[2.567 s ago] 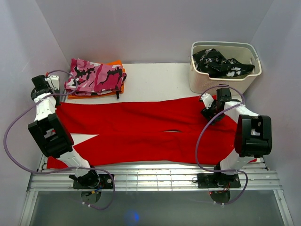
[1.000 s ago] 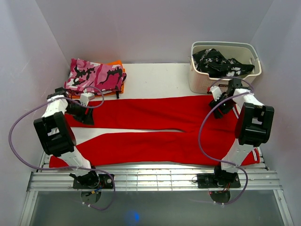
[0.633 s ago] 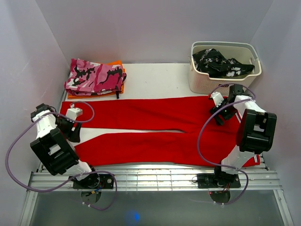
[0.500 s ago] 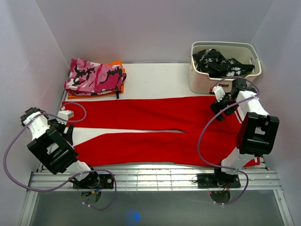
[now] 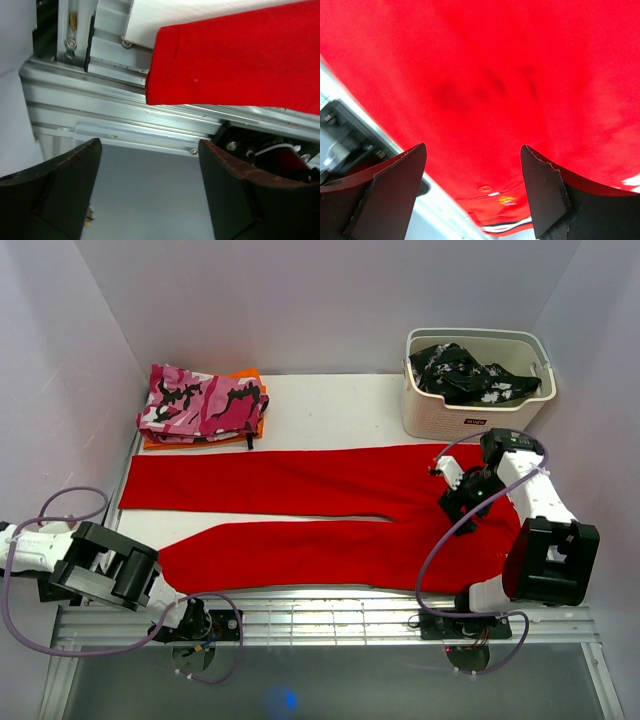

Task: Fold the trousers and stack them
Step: Flatten the trousers out

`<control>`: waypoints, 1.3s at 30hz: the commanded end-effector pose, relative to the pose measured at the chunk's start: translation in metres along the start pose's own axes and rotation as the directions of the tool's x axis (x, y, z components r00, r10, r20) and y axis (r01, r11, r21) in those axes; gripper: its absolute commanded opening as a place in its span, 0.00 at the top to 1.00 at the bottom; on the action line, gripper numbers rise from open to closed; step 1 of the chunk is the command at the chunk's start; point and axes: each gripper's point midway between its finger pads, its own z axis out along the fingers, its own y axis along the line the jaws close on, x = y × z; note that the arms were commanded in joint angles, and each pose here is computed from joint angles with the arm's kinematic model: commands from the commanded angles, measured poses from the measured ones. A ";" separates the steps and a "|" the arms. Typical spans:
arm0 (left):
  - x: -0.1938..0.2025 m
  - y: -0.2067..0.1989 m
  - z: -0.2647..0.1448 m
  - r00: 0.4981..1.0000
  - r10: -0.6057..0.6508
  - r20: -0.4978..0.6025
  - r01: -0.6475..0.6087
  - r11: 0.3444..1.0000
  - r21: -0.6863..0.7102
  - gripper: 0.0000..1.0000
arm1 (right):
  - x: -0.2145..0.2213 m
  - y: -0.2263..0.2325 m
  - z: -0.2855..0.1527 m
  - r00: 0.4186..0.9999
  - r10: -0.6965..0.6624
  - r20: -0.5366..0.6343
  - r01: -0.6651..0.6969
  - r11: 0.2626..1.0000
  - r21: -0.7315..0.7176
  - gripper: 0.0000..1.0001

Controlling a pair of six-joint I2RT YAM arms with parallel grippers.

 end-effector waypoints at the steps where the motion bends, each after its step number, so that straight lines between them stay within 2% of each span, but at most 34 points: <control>1: 0.008 0.005 0.000 0.991 -0.119 0.060 0.121 0.992 -0.037 0.15 | 0.019 0.022 0.001 0.993 -0.104 -0.063 0.101 0.994 -0.051 0.19; 3: 0.007 0.007 0.007 0.985 -0.150 0.082 0.153 0.988 -0.037 0.16 | 0.022 0.025 0.006 0.992 -0.108 -0.072 0.104 0.993 -0.057 0.19; 11: -0.001 -0.013 0.049 0.949 -0.301 0.099 0.285 0.947 0.145 0.23 | 0.039 0.028 0.019 0.987 -0.109 -0.118 0.104 0.993 -0.049 0.19; 17: 0.003 -0.014 0.066 0.939 -0.327 0.109 0.312 0.940 0.138 0.26 | 0.040 0.026 0.017 0.985 -0.115 -0.131 0.111 0.993 -0.035 0.19; 19: 0.006 -0.016 0.073 0.936 -0.338 0.103 0.323 0.937 0.137 0.29 | 0.041 0.024 0.017 0.984 -0.114 -0.137 0.111 0.993 -0.034 0.19; 21: 0.005 -0.016 0.074 0.933 -0.343 0.107 0.327 0.934 0.143 0.35 | 0.041 0.023 0.017 0.983 -0.118 -0.142 0.115 0.993 -0.031 0.19; 22: 0.003 -0.016 0.073 0.932 -0.345 0.114 0.328 0.933 0.148 0.47 | 0.045 0.023 0.018 0.980 -0.120 -0.157 0.117 0.993 -0.030 0.19; 24: -0.001 -0.016 0.069 0.929 -0.350 0.123 0.330 0.931 0.157 0.61 | 0.049 0.019 0.021 0.977 -0.129 -0.171 0.128 0.992 -0.013 0.19; 25: -0.010 -0.012 0.062 0.925 -0.347 0.151 0.324 0.932 0.162 0.74 | 0.056 0.021 0.024 0.972 -0.131 -0.195 0.130 0.991 -0.017 0.19; 29: -0.039 -0.012 0.032 0.923 -0.316 0.220 0.278 0.942 0.186 1.00 | 0.071 0.020 0.038 0.963 -0.130 -0.235 0.130 0.991 -0.015 0.20; 34: -0.091 -0.038 -0.012 0.925 -0.213 0.315 0.154 0.967 0.203 1.00 | 0.084 0.019 0.054 0.959 -0.102 -0.263 0.103 0.995 -0.011 0.23; 35: -0.114 -0.051 -0.025 0.924 -0.145 0.355 0.080 0.978 0.191 1.00 | 0.087 0.018 0.057 0.958 -0.095 -0.272 0.095 0.995 -0.015 0.24; 37: -0.143 -0.070 -0.039 0.907 -0.118 0.405 0.032 0.977 0.213 1.00 | 0.093 0.015 0.060 0.957 -0.073 -0.281 0.073 0.997 -0.010 0.25; 38: -0.163 -0.089 -0.044 0.901 -0.063 0.430 -0.037 0.975 0.221 1.00 | 0.095 0.013 0.062 0.955 -0.063 -0.290 0.062 0.998 -0.014 0.26; 39: -0.190 -0.092 -0.064 0.865 -0.026 0.502 -0.085 0.977 0.198 1.00 | 0.097 0.008 0.060 0.957 -0.042 -0.287 0.043 0.999 -0.003 0.26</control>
